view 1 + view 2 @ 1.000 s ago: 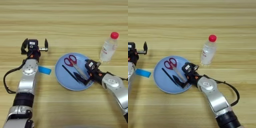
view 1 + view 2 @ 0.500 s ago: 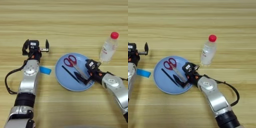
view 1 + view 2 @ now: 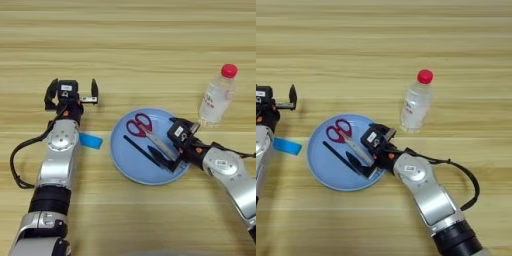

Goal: Move the objects on the table

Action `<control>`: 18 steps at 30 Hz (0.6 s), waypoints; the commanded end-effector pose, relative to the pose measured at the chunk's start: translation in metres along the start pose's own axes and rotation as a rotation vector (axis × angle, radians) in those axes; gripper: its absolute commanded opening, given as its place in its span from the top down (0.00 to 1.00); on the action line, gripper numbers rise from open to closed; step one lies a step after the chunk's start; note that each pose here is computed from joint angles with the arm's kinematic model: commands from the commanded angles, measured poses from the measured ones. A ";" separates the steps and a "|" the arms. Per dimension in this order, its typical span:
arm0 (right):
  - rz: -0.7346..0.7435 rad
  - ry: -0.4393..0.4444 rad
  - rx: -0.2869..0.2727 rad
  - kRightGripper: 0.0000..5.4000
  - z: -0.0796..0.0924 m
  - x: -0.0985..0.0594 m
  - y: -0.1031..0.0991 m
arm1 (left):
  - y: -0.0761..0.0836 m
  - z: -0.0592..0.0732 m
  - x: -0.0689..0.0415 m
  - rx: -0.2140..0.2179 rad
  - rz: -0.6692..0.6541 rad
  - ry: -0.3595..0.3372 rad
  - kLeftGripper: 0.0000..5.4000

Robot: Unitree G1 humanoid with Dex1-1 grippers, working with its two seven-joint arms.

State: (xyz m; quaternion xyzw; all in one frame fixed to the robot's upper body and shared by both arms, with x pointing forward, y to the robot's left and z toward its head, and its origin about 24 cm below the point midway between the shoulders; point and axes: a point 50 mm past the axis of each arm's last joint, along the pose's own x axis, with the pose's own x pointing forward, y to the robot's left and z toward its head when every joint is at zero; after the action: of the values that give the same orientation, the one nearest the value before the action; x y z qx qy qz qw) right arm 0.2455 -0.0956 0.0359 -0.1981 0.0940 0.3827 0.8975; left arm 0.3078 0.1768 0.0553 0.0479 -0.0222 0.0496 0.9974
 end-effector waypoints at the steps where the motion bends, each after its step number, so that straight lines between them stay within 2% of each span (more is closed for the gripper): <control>1: 0.038 0.092 -0.006 0.05 -0.017 -0.003 0.005 | -0.003 0.004 0.003 -0.017 0.001 -0.010 0.00; 11: 0.058 0.134 -0.014 0.26 -0.023 -0.004 0.007 | -0.003 0.004 0.003 -0.019 0.001 -0.010 0.00; 18: 0.065 0.173 0.047 0.40 -0.029 -0.004 0.008 | -0.004 0.004 0.003 -0.020 0.002 -0.011 0.00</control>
State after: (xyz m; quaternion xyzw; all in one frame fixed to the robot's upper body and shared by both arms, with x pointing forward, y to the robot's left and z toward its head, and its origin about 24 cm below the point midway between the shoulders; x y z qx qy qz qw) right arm 0.2441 -0.0922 0.0319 -0.2069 0.1116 0.4017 0.8851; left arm 0.3083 0.1750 0.0556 0.0446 -0.0230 0.0490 0.9975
